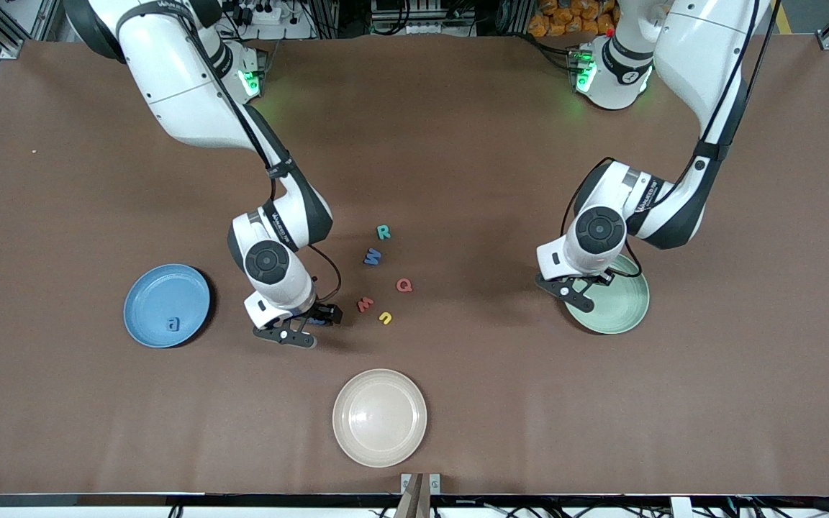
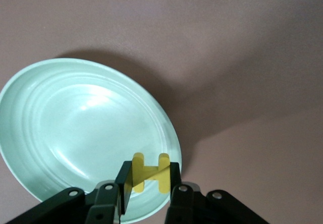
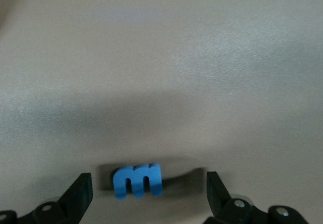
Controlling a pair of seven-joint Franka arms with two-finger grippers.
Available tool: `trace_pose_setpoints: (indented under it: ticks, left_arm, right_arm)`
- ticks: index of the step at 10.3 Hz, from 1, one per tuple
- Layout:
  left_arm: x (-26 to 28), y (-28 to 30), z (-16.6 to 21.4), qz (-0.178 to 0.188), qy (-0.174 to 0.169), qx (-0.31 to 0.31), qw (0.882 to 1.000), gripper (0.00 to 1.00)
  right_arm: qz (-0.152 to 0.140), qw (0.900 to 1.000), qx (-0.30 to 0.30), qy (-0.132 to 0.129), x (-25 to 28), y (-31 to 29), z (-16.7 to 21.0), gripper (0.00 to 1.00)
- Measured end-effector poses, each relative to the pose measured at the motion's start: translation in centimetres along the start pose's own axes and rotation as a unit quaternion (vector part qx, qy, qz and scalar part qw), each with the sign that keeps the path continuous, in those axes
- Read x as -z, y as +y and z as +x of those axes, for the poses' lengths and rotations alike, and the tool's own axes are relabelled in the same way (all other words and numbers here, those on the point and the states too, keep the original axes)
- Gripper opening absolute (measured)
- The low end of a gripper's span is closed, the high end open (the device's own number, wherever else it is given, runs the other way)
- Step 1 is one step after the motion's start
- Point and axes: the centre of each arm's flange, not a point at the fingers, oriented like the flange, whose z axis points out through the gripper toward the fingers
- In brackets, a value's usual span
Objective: Sort upper and lower case letters into plates
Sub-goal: 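Release the H on the green plate while the right gripper grasps blue m, then place the m on the blue plate while the left gripper reaches pink Q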
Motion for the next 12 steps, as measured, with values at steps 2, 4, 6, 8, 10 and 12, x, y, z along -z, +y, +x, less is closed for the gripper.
trace_pose_setpoints:
  ticks: [2, 4, 6, 8, 10, 12]
  left_arm:
    - [-0.3, -0.9, 0.0, 0.014, 0.023, -0.007, 1.000, 0.33]
    - [-0.5, -1.2, 0.0, 0.014, 0.033, -0.008, 0.999, 0.33]
    - [-0.3, -0.9, 0.2, 0.015, 0.036, -0.011, 0.999, 0.57]
    - [-0.2, -0.6, 0.2, 0.015, 0.036, -0.010, 0.999, 0.84]
    - [0.2, 1.0, 0.6, 0.011, 0.041, 0.028, 0.999, 0.85]
    - [1.1, 5.4, 1.7, 0.000, 0.051, 0.115, 0.992, 0.86]
  right_arm:
    - [0.001, 1.000, -0.002, 0.001, 0.1, -0.4, -0.1, 1.00]
    - [0.002, 1.000, -0.002, 0.001, 0.1, -0.5, -0.2, 0.99]
    - [0.001, 1.000, -0.001, 0.001, 0.1, -0.5, -0.2, 0.87]
    - [0.005, 1.000, -0.001, 0.003, 0.1, -0.7, -0.2, 0.56]
    - [0.006, 1.000, 0.000, 0.005, 0.3, -0.9, -0.2, 0.40]
    - [0.006, 1.000, -0.001, 0.006, 0.4, -0.9, -0.1, 0.40]
